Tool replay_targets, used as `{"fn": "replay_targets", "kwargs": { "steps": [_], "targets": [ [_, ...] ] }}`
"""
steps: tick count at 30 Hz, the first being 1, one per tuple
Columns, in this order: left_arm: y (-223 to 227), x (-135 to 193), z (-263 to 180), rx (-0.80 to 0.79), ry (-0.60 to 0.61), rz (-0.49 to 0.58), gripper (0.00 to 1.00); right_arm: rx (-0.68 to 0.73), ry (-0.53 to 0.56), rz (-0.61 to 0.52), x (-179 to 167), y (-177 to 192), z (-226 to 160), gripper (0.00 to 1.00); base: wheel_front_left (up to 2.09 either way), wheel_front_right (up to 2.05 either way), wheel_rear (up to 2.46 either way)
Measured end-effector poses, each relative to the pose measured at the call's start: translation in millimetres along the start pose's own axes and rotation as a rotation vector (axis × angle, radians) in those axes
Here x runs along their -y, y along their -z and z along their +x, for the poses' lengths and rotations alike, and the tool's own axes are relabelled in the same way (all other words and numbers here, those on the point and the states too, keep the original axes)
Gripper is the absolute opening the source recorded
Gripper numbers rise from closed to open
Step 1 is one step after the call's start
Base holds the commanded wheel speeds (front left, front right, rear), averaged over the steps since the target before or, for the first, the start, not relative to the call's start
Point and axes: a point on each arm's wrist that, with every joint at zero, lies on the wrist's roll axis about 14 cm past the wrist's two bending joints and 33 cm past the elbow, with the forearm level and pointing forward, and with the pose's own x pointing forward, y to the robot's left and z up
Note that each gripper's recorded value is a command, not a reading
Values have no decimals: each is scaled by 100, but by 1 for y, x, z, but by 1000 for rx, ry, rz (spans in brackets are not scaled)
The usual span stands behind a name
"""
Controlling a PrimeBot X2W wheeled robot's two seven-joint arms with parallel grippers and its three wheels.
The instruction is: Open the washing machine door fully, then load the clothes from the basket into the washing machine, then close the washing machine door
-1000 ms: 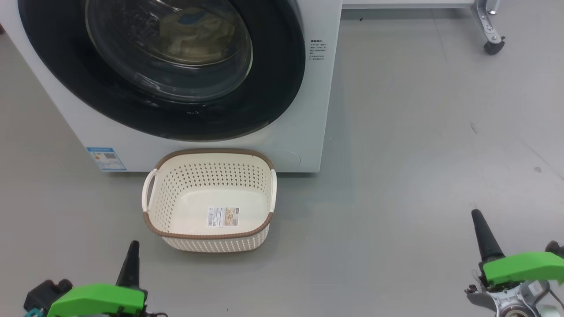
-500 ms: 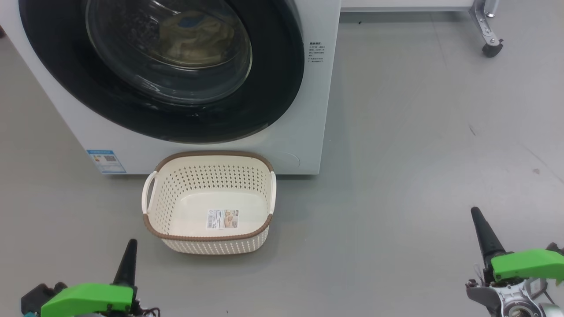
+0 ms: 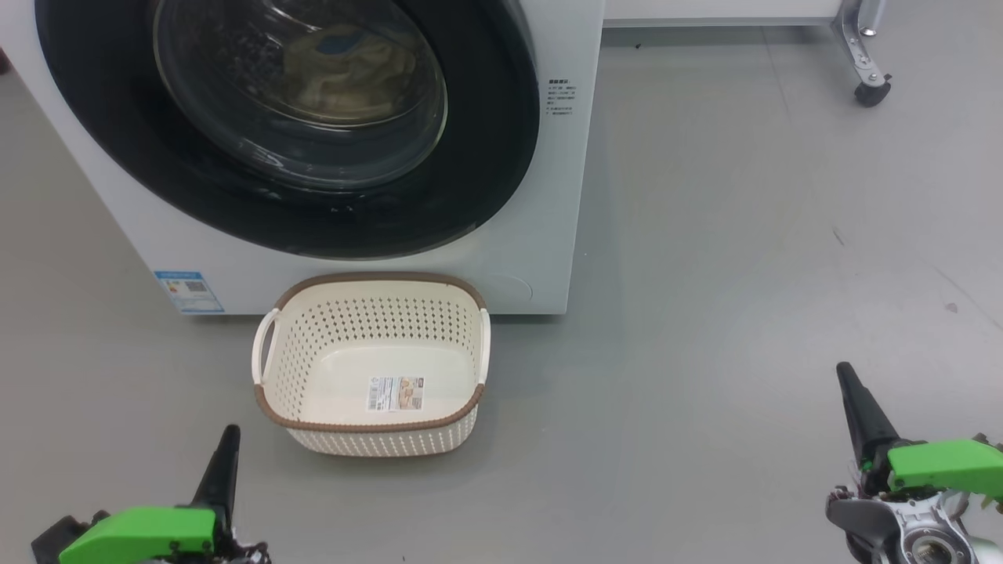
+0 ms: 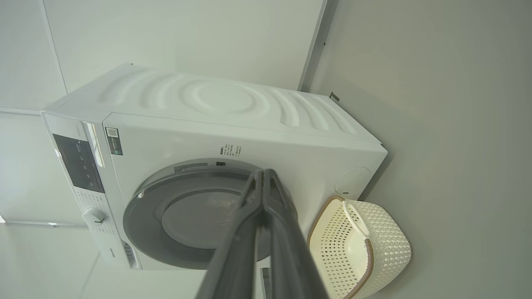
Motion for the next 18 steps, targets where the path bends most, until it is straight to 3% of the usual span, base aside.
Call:
{"fn": "replay_targets", "kwargs": {
  "steps": [18],
  "targets": [
    [-8,6,-1,13,40,-189,0,5,-27,201,-6,-3,3,0,0,0,0]
  ]
}}
